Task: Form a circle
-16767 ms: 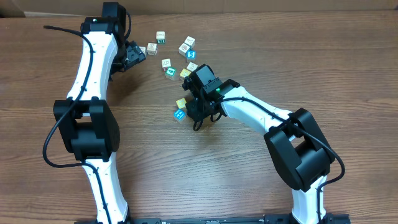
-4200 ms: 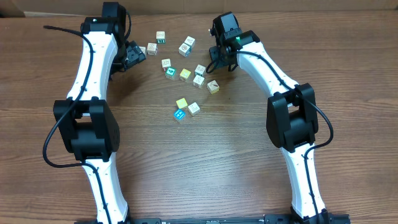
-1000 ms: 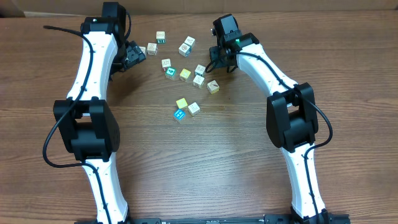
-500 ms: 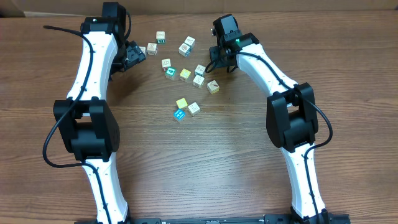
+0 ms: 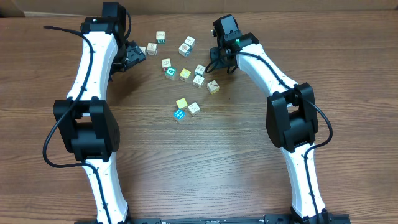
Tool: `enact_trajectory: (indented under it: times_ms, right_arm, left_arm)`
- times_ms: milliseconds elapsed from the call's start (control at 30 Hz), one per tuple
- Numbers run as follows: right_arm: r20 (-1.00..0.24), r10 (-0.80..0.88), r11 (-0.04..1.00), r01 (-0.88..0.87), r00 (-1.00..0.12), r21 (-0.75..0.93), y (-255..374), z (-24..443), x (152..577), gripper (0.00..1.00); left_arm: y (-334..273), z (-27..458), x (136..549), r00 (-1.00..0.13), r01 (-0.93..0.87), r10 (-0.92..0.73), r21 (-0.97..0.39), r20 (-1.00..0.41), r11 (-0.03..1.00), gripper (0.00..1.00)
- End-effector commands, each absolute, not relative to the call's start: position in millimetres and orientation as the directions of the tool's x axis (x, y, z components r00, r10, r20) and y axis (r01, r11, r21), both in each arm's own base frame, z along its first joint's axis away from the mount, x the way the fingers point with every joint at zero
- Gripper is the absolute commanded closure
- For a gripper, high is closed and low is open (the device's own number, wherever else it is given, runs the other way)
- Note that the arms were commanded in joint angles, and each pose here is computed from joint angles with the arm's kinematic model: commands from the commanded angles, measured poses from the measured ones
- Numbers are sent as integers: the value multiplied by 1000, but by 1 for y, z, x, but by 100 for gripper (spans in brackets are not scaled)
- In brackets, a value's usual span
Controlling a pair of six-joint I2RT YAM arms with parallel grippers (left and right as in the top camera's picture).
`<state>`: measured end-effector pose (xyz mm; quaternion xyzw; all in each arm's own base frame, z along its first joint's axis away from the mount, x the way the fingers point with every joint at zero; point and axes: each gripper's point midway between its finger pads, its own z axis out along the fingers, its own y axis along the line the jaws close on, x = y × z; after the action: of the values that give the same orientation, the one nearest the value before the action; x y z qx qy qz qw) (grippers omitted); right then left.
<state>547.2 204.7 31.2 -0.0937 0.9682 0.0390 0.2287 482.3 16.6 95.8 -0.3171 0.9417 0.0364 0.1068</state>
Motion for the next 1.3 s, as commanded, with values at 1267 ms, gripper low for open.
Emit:
enact_trajectory:
  times_ms: [1267]
  right_arm:
    - [-468, -158, 981, -193, -870, 27, 205, 23, 557, 58]
  left_arm:
    - [19, 106, 485, -769, -606, -589, -8, -249, 795, 1]
